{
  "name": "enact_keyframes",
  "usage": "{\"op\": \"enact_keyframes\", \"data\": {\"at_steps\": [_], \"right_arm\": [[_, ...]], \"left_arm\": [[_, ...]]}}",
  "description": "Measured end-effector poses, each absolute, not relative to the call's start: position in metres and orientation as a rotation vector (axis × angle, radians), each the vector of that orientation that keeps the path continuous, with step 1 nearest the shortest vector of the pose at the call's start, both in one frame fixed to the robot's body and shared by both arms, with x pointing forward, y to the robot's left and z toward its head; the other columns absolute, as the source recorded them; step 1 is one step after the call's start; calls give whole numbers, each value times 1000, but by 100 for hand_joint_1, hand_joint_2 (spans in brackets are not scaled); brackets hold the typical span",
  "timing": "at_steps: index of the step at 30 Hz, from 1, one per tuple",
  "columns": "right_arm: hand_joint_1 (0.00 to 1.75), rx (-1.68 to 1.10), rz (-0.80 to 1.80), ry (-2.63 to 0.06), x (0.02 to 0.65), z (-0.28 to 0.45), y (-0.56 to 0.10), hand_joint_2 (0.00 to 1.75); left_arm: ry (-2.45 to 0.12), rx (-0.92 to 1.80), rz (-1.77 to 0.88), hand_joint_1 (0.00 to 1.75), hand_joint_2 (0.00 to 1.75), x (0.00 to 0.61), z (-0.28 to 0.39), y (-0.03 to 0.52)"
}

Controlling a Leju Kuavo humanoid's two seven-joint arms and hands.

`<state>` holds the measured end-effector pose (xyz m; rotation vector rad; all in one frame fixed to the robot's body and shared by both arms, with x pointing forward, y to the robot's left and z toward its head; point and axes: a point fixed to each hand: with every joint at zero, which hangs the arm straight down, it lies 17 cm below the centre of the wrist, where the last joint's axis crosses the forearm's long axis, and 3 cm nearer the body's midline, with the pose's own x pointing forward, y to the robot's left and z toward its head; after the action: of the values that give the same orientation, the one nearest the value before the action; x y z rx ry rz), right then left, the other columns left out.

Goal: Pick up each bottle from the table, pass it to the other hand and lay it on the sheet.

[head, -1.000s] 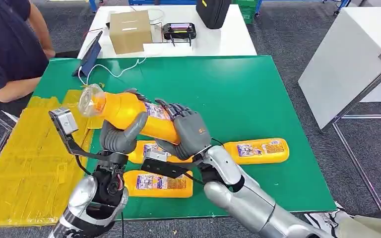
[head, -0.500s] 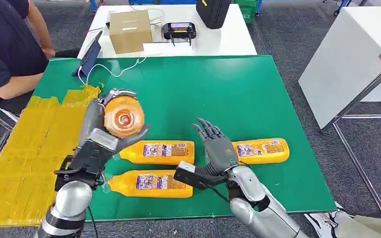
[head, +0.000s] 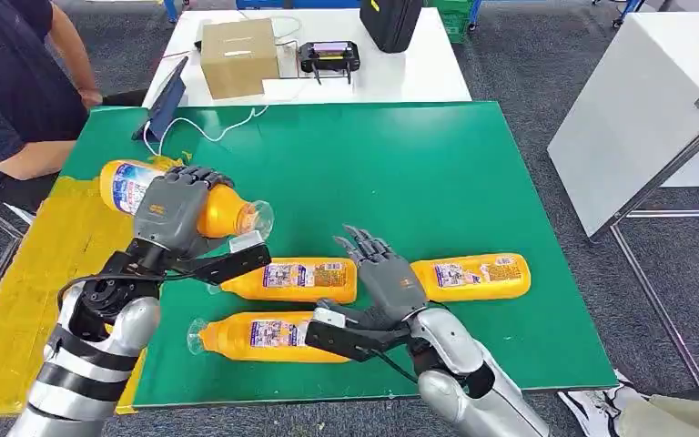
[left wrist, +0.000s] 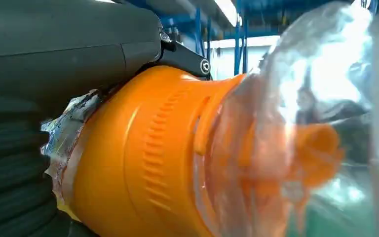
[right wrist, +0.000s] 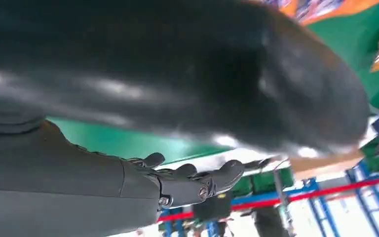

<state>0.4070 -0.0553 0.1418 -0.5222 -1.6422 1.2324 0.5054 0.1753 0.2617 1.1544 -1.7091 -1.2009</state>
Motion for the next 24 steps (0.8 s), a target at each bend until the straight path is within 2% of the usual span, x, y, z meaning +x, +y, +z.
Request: {"op": "enact_keyframes", "data": {"at_steps": [11,20,24], "right_arm": [[0,-474,1282,-1670,402,151,-32,0],[0,-180,1439,-1578,369,139,23,0],[0,-140,1462,-1554,367,136,32,0]], "left_arm": [[-1591,1124,-1288,175,175,524,233,180],[-1433,1061,-1378,175,175,551,198,187],[-1370,1019,-1384,175,175,560,179,195]]}}
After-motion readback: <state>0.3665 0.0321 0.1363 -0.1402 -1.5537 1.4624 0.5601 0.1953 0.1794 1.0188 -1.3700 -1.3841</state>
